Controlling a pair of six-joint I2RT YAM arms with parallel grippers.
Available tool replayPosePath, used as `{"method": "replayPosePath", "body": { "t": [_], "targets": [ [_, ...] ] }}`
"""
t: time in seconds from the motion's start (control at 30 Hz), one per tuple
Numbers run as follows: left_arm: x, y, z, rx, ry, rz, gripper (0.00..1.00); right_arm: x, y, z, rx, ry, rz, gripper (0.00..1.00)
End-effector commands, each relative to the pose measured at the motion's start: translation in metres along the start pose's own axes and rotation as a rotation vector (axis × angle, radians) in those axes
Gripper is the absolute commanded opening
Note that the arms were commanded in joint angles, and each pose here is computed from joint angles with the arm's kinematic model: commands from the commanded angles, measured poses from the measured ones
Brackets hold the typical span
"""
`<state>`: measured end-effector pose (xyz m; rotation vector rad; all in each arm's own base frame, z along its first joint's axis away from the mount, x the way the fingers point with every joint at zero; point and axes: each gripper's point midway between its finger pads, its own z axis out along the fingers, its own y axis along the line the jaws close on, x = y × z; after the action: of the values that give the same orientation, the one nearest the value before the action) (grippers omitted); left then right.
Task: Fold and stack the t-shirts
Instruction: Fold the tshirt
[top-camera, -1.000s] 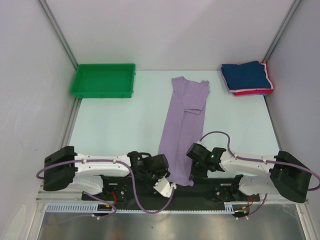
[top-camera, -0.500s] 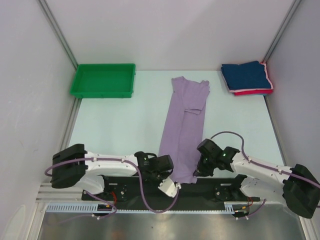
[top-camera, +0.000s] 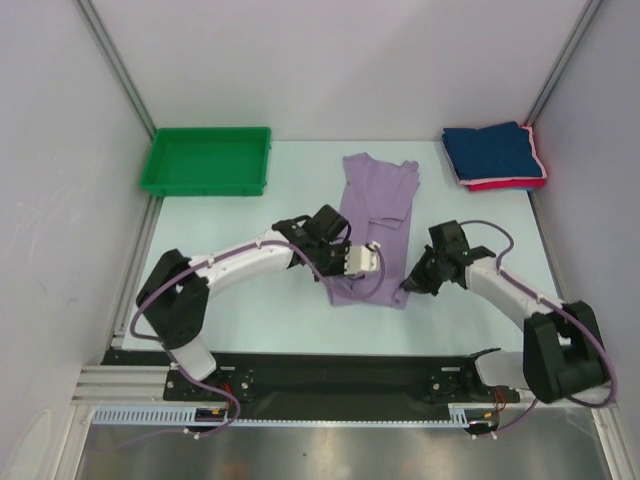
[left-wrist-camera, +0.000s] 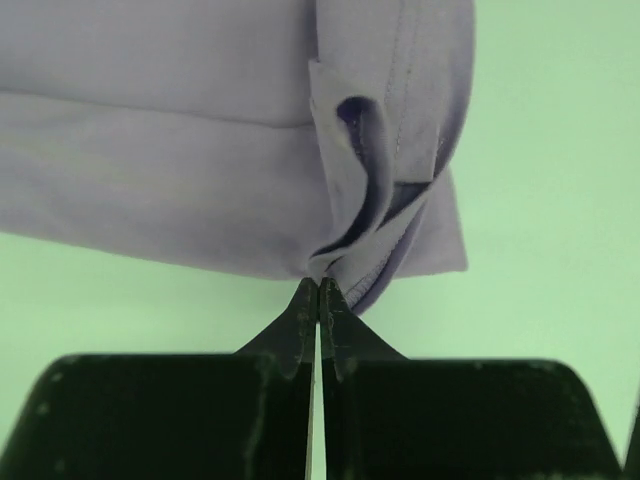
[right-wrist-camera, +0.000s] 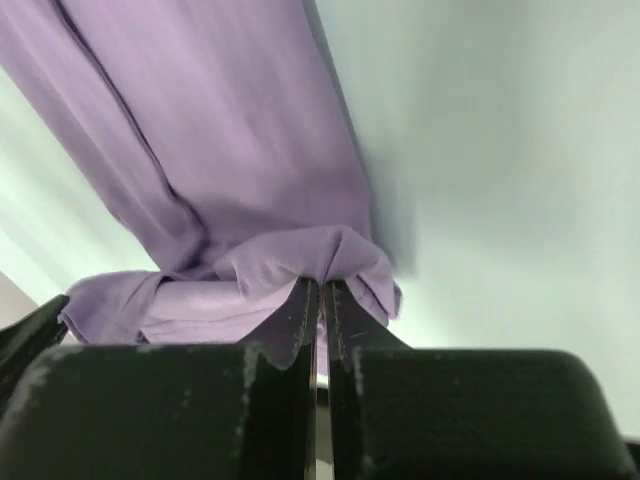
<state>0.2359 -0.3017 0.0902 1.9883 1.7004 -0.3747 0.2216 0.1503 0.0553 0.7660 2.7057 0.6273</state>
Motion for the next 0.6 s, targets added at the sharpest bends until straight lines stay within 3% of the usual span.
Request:
{"method": "replayPosePath", "body": {
  "t": [0.0,0.2,0.37,0.57],
  "targets": [
    [-0.010,0.043,-0.003,-0.043,-0.057,-0.106,0.00,-0.048,0.039,0.005,-0.105,-0.065,-0.057,0.00],
    [-0.006,0.104,-0.002,-0.139,-0.061,-0.177,0.00,-0.105,0.064,0.014,-0.148,-0.090,-0.044,0.00],
    [-0.004,0.153,-0.008,-0.230,-0.067,-0.193,0.00,-0.126,0.071,0.029,-0.141,-0.076,-0.031,0.00],
    [-0.001,0.177,0.003,-0.258,-0.039,-0.178,0.00,-0.142,0.073,0.046,-0.131,-0.065,-0.012,0.00]
  ]
}}
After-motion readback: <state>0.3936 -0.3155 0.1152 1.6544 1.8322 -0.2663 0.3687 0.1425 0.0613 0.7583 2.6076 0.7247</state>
